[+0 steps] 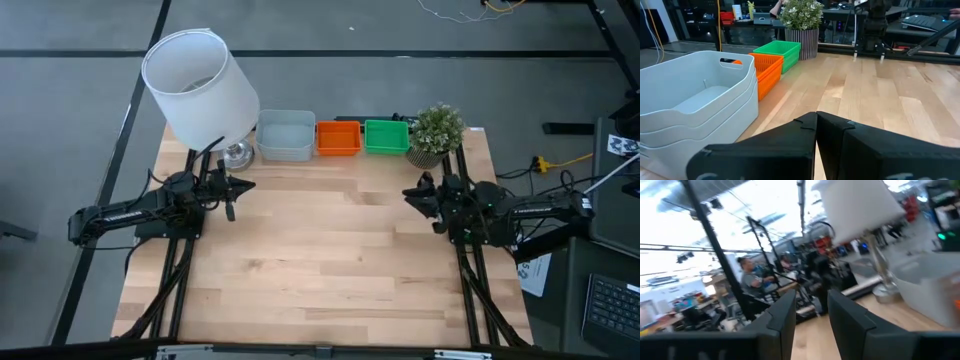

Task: Stack baskets by color
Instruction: Return to Home Position

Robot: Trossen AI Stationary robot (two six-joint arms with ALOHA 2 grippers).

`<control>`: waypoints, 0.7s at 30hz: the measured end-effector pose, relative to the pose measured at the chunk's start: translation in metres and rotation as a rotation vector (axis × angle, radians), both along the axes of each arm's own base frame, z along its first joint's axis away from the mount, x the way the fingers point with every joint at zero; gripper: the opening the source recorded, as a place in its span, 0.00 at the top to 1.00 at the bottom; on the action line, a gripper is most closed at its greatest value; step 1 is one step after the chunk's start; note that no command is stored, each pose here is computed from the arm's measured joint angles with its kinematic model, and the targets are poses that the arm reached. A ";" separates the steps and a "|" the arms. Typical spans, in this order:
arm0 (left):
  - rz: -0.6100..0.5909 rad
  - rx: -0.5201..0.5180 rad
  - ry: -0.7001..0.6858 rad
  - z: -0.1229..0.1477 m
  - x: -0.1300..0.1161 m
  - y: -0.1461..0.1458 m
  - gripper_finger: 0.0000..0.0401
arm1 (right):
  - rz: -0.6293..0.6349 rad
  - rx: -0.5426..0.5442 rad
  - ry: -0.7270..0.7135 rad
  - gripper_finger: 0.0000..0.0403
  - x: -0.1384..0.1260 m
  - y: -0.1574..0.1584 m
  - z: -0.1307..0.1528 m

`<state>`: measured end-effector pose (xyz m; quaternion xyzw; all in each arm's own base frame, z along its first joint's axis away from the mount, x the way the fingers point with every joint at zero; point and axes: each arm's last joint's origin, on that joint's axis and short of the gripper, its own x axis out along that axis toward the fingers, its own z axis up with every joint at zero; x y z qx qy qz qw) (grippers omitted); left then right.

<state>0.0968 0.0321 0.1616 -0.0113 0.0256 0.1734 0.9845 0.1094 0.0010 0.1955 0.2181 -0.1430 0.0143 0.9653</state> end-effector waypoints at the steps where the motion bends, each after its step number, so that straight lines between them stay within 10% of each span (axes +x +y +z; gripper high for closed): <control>1: 0.000 0.000 0.000 0.000 0.000 0.000 1.00 | 0.013 -0.015 -0.015 0.72 -0.002 0.000 0.001; 21: 0.000 0.000 0.000 0.000 0.000 0.000 1.00 | 0.069 -0.100 -0.048 0.72 -0.017 0.002 0.001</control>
